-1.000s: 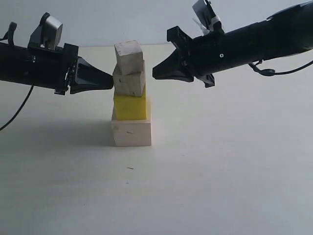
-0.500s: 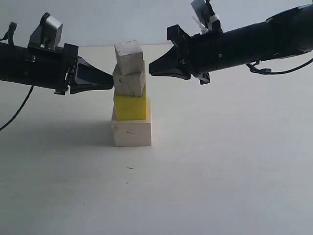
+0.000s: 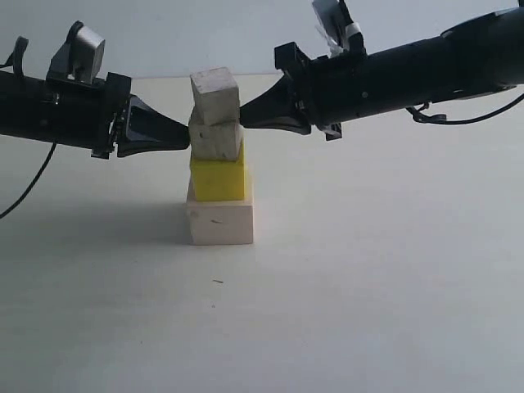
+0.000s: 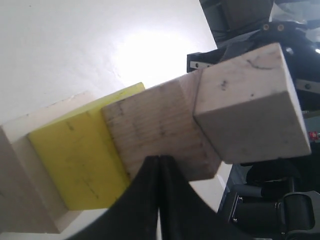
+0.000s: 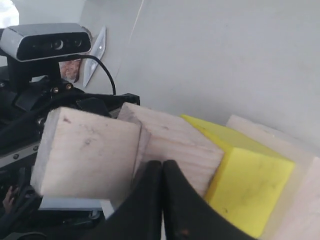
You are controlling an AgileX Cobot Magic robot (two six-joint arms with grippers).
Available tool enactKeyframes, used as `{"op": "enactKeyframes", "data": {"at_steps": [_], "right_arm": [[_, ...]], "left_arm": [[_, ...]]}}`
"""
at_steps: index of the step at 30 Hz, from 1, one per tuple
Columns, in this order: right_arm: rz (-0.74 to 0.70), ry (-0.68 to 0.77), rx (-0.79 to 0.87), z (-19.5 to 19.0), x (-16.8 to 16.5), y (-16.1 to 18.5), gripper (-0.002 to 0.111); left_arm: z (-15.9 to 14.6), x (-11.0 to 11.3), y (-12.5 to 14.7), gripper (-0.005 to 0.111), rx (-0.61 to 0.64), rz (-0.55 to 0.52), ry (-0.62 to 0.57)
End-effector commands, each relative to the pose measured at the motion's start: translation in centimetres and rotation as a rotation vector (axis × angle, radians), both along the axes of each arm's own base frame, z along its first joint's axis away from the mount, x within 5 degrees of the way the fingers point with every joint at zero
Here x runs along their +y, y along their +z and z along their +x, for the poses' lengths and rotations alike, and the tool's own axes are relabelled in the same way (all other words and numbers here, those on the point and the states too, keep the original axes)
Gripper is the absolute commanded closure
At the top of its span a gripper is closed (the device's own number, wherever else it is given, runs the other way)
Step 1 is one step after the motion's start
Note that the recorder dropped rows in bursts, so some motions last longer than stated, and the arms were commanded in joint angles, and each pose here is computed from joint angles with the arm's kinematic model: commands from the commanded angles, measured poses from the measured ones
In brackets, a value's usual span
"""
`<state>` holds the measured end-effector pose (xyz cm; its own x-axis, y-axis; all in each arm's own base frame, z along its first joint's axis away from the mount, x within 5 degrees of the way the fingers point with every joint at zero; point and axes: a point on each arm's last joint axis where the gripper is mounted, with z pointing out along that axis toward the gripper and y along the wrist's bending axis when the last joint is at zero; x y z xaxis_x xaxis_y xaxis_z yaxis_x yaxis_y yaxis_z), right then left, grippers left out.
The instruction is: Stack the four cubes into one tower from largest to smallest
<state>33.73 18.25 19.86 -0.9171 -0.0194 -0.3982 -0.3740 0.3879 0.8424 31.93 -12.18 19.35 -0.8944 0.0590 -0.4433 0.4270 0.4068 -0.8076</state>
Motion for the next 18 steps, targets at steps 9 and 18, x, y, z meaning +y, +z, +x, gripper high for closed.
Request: {"op": "enactKeyframes", "data": {"at_steps": [9,18], "right_arm": [[-0.03,-0.019,-0.03,-0.03,0.61,-0.35,0.108],[-0.03,-0.02,-0.03,-0.04,0.6,-0.28,0.108]], "left_arm": [[0.02,-0.19,0.18,0.107,-0.005,-0.01,-0.011],[0.13,0.07,0.18,0.107,-0.001,-0.01,-0.002]]}}
